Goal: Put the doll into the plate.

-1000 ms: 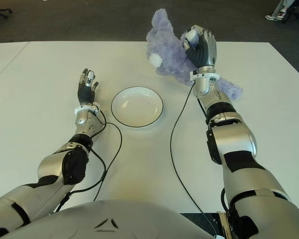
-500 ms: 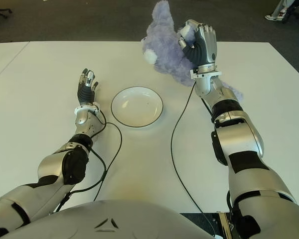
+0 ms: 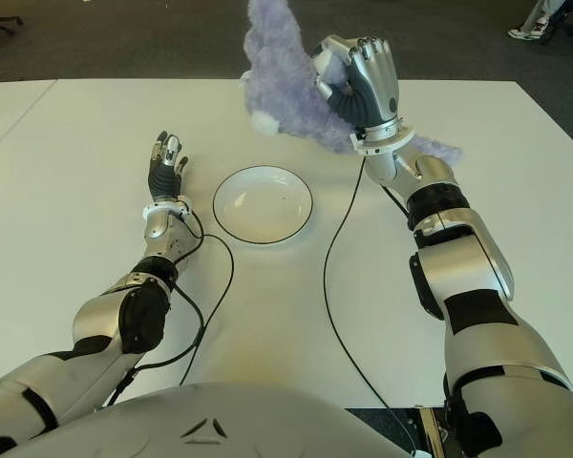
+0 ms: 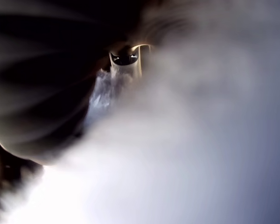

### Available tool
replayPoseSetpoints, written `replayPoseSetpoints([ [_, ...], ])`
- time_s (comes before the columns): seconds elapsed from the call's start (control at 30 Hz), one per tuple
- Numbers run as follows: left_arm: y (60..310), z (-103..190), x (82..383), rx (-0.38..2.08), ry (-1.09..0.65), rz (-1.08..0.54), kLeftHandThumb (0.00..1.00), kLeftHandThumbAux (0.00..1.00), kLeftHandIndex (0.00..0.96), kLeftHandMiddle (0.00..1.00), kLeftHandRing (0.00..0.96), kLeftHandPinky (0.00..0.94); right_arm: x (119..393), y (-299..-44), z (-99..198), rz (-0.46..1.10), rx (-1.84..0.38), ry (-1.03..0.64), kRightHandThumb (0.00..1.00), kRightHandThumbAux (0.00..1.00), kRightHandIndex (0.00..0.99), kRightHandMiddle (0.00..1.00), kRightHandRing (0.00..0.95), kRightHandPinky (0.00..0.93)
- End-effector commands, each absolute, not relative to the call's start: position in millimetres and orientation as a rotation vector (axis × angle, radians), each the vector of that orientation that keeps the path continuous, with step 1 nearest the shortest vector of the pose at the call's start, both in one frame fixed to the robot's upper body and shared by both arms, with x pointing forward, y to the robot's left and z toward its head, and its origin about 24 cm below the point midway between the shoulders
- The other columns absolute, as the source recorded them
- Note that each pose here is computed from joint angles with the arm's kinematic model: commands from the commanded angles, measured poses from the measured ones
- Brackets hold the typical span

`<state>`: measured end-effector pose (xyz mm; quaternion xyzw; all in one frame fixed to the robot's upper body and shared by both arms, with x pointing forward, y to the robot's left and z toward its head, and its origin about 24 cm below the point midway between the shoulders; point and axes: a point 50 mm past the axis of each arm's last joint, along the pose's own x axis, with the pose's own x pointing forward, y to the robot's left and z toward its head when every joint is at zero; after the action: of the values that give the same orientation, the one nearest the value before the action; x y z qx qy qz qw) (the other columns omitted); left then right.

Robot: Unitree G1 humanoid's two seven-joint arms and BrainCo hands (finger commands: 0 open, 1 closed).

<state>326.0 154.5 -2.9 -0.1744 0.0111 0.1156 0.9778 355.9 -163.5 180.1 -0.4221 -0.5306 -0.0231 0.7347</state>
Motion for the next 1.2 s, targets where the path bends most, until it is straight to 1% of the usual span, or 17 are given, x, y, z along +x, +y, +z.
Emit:
replayPoseSetpoints([
  [0.03,136.8,-99.2,240.8,-0.460,0.506,0.333,0.000,0.491,0.028,0.038,0.014,0.010,348.8,-160.6,177.5,0.012,-0.933,-1.227,0.703,0.716,0.438,0.873,0.880,0.869],
  [0.2,137.0,-98.8,240.9,-0.440,0.504,0.325,0.000,0.505,0.037,0.048,0.021,0.008,345.7,-153.3,176.3,0.051,-0.920,-1.252,0.704,0.717,0.438,0.870,0.878,0.865],
  [0.33,137.2,-99.4,240.4,-0.428,0.511,0.323,0.000,0.505,0.037,0.045,0.021,0.007,339.4,-144.0,172.0,0.130,-0.898,-1.265,0.704,0.716,0.438,0.871,0.879,0.870],
  [0.63,135.5,-99.0,240.9,-0.455,0.507,0.332,0.000,0.496,0.041,0.043,0.021,0.024,336.5,-141.0,173.3,0.189,-0.909,-1.254,0.706,0.714,0.438,0.898,0.889,0.890],
  [0.77,133.7,-98.5,241.4,-0.470,0.503,0.329,0.000,0.489,0.040,0.043,0.019,0.013,334.8,-136.6,171.6,0.231,-0.918,-1.239,0.704,0.714,0.437,0.911,0.892,0.893],
  [0.97,131.6,-99.4,241.1,-0.395,0.532,0.314,0.000,0.514,0.041,0.049,0.023,0.007,332.0,-130.3,167.1,0.285,-0.904,-1.216,0.704,0.714,0.437,0.914,0.890,0.890],
  [1.2,133.8,-99.8,240.5,-0.403,0.528,0.314,0.000,0.501,0.041,0.046,0.023,0.013,327.2,-126.1,155.7,0.376,-0.877,-1.136,0.703,0.715,0.436,0.914,0.887,0.891],
])
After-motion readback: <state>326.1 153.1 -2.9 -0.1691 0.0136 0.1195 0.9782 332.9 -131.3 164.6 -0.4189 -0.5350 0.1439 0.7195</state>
